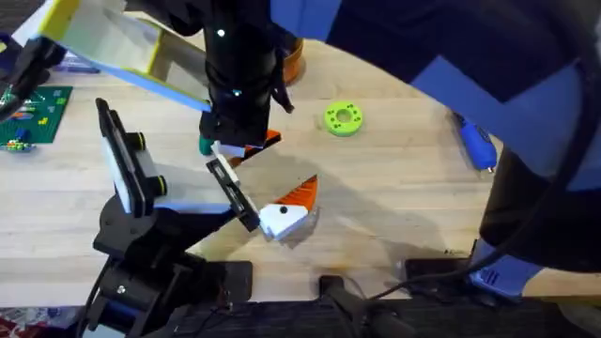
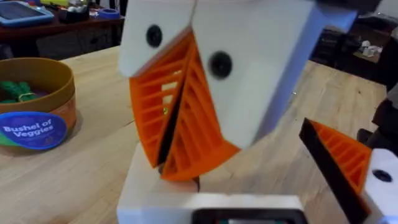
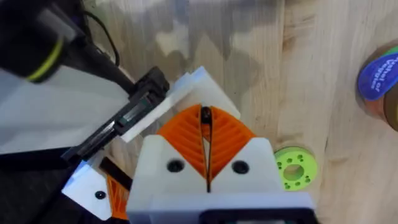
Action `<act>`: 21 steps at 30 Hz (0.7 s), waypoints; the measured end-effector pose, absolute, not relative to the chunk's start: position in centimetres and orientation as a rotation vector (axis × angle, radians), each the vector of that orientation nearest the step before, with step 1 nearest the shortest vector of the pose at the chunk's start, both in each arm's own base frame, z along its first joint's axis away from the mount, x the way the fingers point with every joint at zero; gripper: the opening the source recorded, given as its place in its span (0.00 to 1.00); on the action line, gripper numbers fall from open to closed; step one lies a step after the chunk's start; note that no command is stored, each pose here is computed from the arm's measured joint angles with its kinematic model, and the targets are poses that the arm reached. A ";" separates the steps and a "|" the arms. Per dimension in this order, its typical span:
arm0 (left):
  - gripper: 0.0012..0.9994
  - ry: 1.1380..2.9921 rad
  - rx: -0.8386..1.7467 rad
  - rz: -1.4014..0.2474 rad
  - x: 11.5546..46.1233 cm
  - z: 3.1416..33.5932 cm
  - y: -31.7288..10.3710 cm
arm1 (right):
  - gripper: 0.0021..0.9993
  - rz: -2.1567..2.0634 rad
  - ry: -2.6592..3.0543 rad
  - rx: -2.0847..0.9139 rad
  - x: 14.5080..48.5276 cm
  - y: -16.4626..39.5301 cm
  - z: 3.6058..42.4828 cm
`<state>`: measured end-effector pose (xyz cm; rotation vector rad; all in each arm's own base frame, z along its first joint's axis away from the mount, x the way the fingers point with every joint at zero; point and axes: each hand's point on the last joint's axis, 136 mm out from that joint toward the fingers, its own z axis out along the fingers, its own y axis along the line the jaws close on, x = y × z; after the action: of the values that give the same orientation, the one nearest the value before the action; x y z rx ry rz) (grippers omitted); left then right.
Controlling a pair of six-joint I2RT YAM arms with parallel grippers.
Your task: Pick up the gripper from the table and insert it into the empty holder that is missing its gripper. Then pick up a screw, insert it into the mounting hole, and use the screwdriver to tighten it. Finally, clean up the table by picking up the vegetable and placing it into the bucket.
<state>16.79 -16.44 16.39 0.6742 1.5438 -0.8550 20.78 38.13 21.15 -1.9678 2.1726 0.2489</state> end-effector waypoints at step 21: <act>0.99 1.543 0.674 -0.854 16.8 16.4 -16.4 | 0.96 0.191 2.169 -1.951 22.0 37.5 21.4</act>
<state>16.80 -16.44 16.41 0.6738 1.5432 -0.8539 21.99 37.46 21.35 -1.9507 2.1689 0.1913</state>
